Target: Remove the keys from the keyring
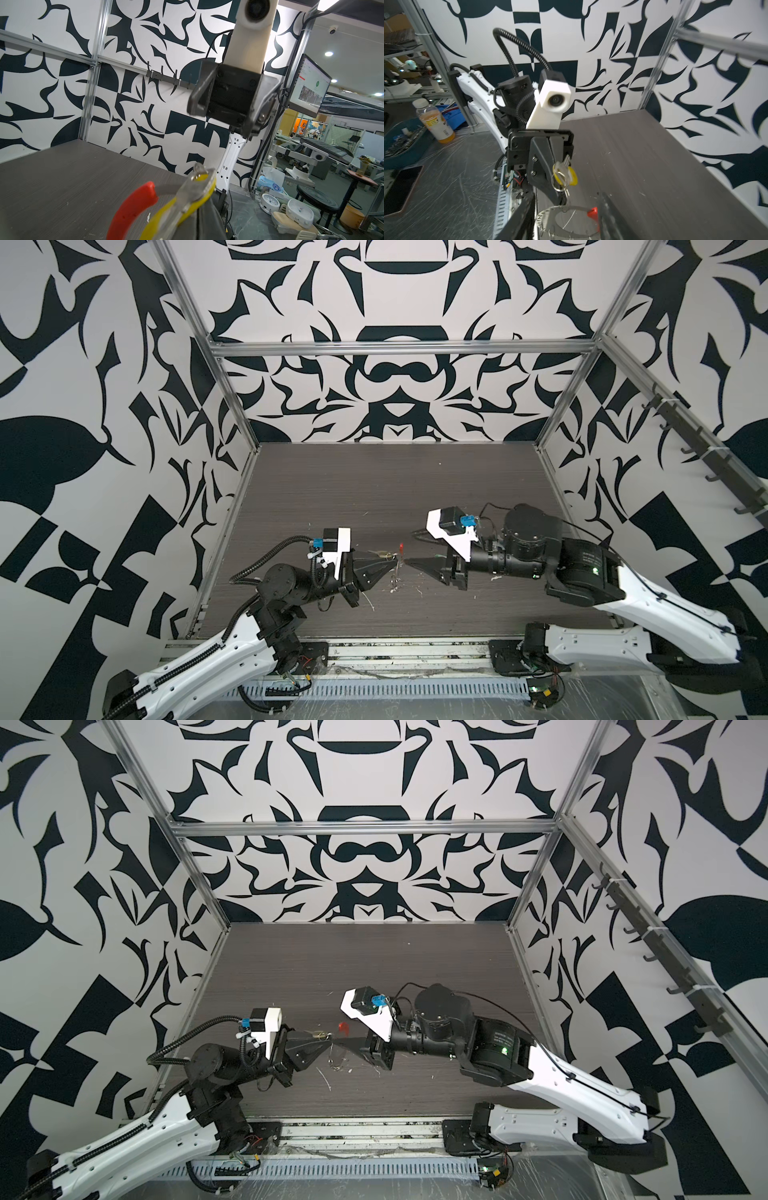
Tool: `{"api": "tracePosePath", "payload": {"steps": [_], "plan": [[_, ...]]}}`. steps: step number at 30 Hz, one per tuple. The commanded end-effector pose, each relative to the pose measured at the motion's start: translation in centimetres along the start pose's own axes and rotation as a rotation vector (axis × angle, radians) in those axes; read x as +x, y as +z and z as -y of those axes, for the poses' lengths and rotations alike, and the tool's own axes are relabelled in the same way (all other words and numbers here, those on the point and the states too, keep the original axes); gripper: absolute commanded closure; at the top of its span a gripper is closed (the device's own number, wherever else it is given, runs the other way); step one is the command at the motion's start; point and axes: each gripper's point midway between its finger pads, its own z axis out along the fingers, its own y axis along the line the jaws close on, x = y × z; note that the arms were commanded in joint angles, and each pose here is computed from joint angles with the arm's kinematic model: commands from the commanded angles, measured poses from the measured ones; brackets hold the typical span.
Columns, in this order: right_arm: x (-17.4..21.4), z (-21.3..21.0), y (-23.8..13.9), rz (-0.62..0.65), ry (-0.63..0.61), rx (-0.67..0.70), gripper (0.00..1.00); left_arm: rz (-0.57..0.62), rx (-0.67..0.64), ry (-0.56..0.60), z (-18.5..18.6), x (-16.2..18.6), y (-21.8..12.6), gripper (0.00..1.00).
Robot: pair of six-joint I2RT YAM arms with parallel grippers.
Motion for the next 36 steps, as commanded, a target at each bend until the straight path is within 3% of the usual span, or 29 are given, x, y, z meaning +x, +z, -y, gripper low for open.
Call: {"api": "tracePosePath", "payload": {"steps": [1,19,22,27,30,31,34,36], "plan": [[-0.5,-1.1,0.0,0.031,0.052,-0.086,0.51,0.031,0.028,0.054,1.3,-2.1,0.0,1.00],[0.9,-0.6,1.4,-0.001,0.122,-0.173,0.67,0.021,0.040,0.044,1.4,-2.0,0.2,1.00],[1.2,-0.7,1.7,-0.012,0.130,-0.186,0.75,0.021,0.039,0.043,1.4,-2.0,0.2,1.00],[1.3,-0.4,1.9,-0.012,0.130,-0.171,1.00,0.021,0.036,0.042,1.4,-2.1,0.2,1.00],[1.3,0.2,1.5,-0.010,0.131,-0.130,1.00,0.008,0.000,0.023,0.9,-2.0,0.1,1.00],[1.3,0.5,1.3,-0.010,0.130,-0.105,1.00,0.002,-0.018,0.017,0.7,-2.0,-0.1,0.98],[2.0,1.3,0.7,-0.035,0.134,-0.050,1.00,0.000,-0.091,-0.002,-0.1,-1.7,-1.0,0.74],[2.6,1.9,0.4,-0.055,0.138,-0.012,1.00,0.009,-0.150,-0.018,-0.8,-1.7,-1.9,0.69]]}}
